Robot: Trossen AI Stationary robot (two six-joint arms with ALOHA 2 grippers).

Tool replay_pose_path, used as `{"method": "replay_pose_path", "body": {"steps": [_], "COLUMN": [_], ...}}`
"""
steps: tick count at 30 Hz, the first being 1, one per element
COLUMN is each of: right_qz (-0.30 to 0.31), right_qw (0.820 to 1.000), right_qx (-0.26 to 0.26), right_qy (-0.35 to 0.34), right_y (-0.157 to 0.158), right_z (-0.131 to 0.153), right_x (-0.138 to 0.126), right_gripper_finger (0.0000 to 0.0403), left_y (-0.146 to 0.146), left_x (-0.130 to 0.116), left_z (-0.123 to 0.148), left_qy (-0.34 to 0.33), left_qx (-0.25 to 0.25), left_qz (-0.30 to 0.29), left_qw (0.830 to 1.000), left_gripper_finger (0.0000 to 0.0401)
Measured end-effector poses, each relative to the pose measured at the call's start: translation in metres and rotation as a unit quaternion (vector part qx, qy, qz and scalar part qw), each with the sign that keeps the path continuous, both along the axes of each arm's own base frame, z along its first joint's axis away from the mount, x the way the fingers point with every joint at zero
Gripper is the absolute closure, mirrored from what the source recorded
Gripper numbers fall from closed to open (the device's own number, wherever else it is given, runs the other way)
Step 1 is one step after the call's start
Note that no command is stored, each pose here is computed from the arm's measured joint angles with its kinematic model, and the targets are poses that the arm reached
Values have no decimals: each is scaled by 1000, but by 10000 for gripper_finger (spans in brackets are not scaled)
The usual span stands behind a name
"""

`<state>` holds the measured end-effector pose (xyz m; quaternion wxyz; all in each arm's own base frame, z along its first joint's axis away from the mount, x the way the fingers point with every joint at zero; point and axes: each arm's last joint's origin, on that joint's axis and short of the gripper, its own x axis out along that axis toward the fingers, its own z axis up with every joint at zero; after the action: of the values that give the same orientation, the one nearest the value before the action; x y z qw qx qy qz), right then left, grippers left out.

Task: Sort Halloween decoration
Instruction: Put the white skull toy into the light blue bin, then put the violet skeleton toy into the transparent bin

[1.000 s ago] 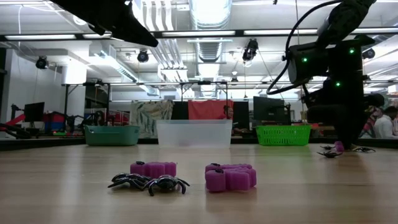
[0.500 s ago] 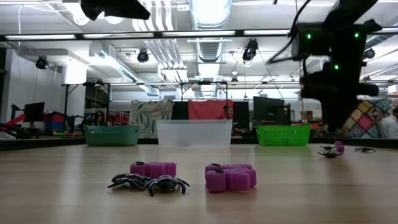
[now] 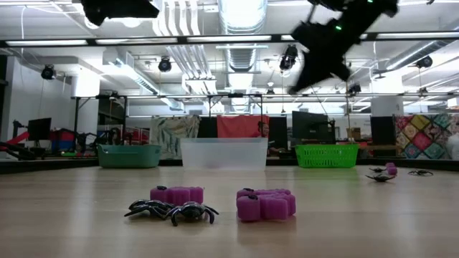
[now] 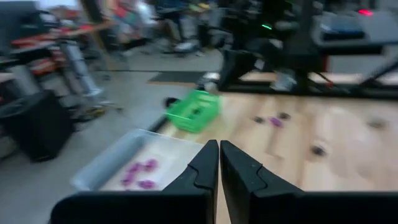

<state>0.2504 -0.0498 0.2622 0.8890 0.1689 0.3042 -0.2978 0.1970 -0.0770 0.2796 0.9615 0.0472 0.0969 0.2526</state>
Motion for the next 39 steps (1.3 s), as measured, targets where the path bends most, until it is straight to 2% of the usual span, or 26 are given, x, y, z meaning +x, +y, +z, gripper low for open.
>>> {"method": "replay_pose_path", "body": {"steps": [2,5,8,13,19,25,29,34,39], "right_qz": [36,75,100,110,93,109,107,114,113], "right_qw": [998,992,985,979,975,971,972,977,981], "right_qx": [-29,-75,-117,-159,-184,-172,-169,-140,-123], "right_qy": [-32,-71,-78,-70,-79,-125,-122,-117,-99], "right_y": [-2,-6,-13,-34,-78,-123,-143,-157,-156], "right_z": [7,14,17,19,15,4,-14,-40,-58], "right_x": [17,44,73,124,186,243,272,296,297], "right_gripper_finger": [367,366,366,365,365,365,365,365,365], "left_y": [3,8,13,20,26,29,31,31,30], "left_x": [-5,-13,-22,-35,-48,-53,-56,-57,-57], "left_z": [6,17,26,37,46,49,51,50,49], "left_qy": [-14,-33,-53,-81,-97,-97,-99,-94,-92], "left_qx": [3,1,-7,-21,-19,-6,-7,-4,-5], "left_qz": [24,29,29,29,28,26,26,25,23], "left_qw": [1000,999,998,996,995,995,995,995,995], "left_gripper_finger": [401,401,401,401,401,401,401,401,401]}}
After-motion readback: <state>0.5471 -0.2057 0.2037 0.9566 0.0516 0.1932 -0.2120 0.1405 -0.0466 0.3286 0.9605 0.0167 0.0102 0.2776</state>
